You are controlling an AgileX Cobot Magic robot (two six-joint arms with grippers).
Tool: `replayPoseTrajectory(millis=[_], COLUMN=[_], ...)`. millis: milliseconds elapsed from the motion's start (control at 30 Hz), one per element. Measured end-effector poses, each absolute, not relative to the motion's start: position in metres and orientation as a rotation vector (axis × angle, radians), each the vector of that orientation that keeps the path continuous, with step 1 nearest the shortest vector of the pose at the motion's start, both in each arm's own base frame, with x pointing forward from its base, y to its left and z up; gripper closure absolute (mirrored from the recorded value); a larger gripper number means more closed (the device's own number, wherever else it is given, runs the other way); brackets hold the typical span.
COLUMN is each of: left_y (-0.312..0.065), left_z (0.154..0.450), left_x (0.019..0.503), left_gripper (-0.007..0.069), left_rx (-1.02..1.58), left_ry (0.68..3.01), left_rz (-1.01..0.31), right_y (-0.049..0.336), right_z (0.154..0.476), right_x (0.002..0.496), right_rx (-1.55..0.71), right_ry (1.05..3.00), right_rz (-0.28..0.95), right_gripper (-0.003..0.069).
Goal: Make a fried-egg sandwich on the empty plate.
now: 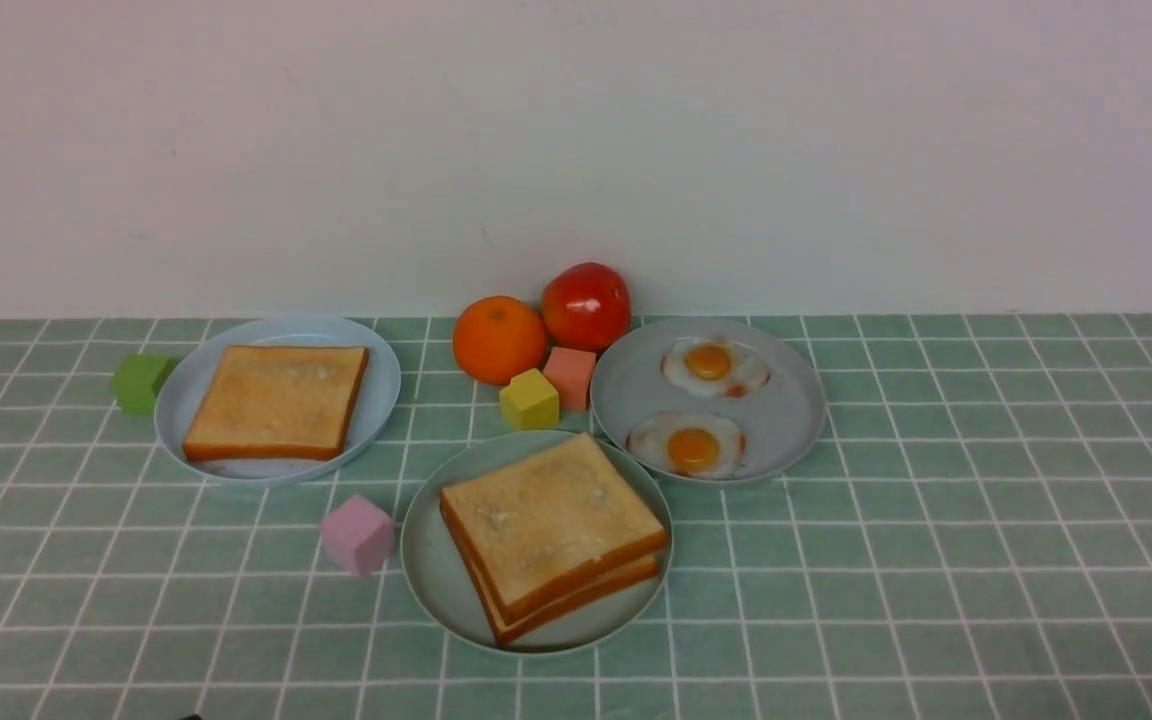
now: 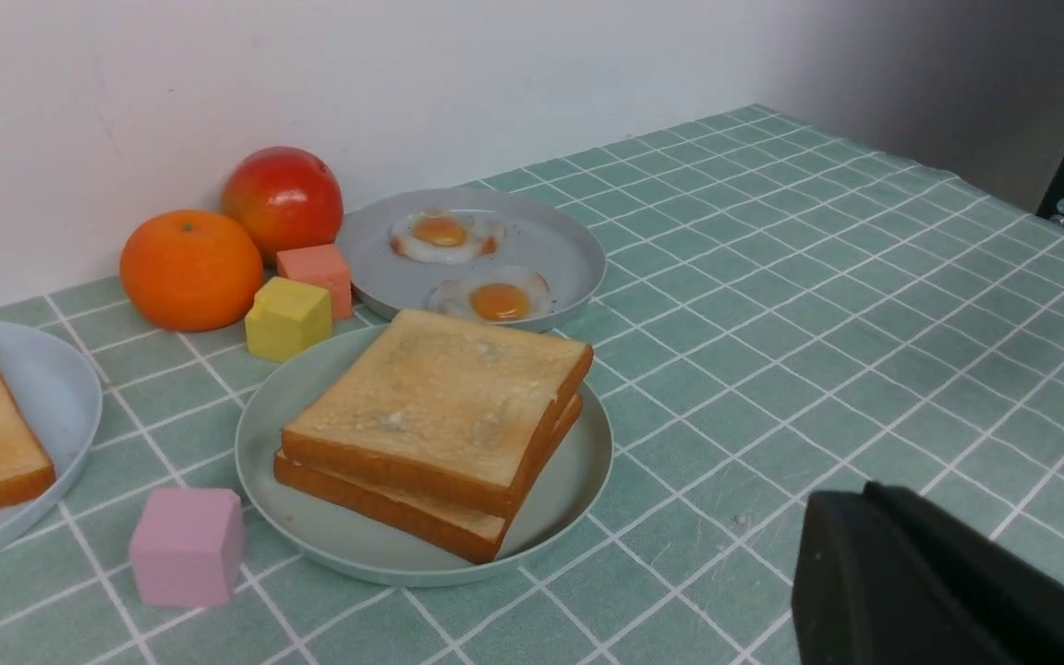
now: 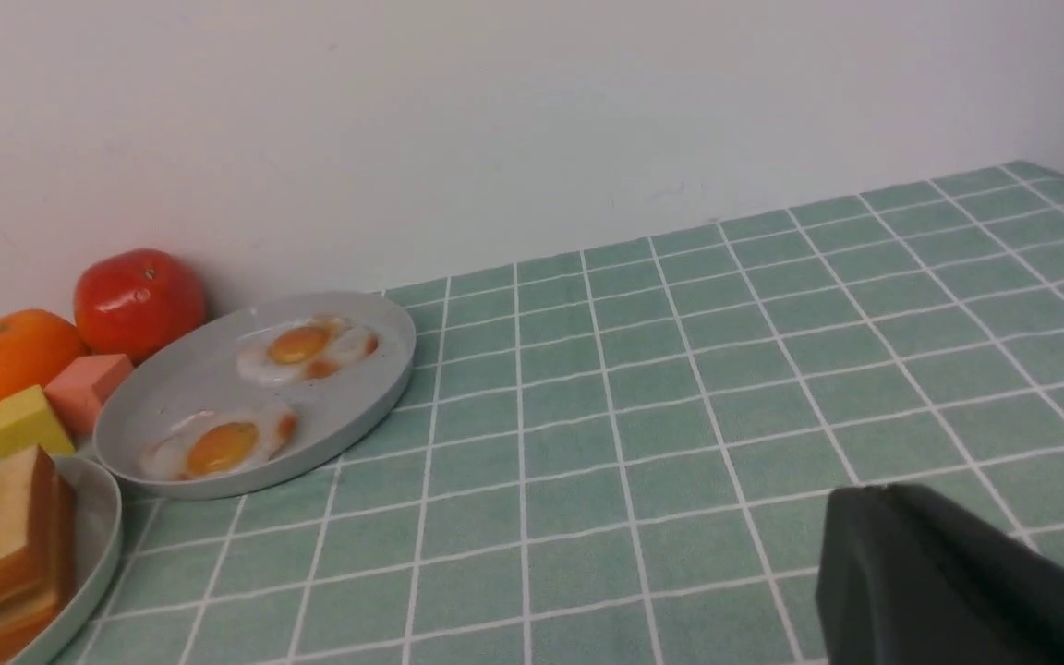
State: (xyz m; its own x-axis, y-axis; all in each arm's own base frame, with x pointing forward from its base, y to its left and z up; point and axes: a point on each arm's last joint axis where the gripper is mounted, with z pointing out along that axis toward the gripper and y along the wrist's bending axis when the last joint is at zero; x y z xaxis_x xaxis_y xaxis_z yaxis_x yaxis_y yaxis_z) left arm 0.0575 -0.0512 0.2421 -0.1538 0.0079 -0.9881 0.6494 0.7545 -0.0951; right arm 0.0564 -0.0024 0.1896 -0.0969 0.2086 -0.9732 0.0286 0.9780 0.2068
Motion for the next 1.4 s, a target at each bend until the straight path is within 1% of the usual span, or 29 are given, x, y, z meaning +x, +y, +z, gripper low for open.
replayPoseTrajectory(millis=[167,367,567,1400], left_y=[-0.051,-0.051,-0.051,-0.051], left_z=[0.242,0.242,0.242,0.242], left_x=[0.058,0.058,0.058,0.058], left_gripper=[0.0625,0.0619,0.0613,0.0587], left_rx=[0.532,0.532,0.532,0.538], left_ry=[1.646,1.646,1.646,1.643], left_rz=[-0.610,-0.610,-0.610,-0.603], right_y=[-0.002,0.002,0.004,0.004], right_z=[0.189,0.179,0.174,0.174], right_x=[0.056,0.055,0.053,0.053], right_rx=[0.163,0.034,-0.021,-0.030], right_ry=[1.671,1.787,1.858,1.863], right_rz=[0.143,0.082,0.065,0.060], right_gripper=[0.0672,0.0671,0.0668,0.0655])
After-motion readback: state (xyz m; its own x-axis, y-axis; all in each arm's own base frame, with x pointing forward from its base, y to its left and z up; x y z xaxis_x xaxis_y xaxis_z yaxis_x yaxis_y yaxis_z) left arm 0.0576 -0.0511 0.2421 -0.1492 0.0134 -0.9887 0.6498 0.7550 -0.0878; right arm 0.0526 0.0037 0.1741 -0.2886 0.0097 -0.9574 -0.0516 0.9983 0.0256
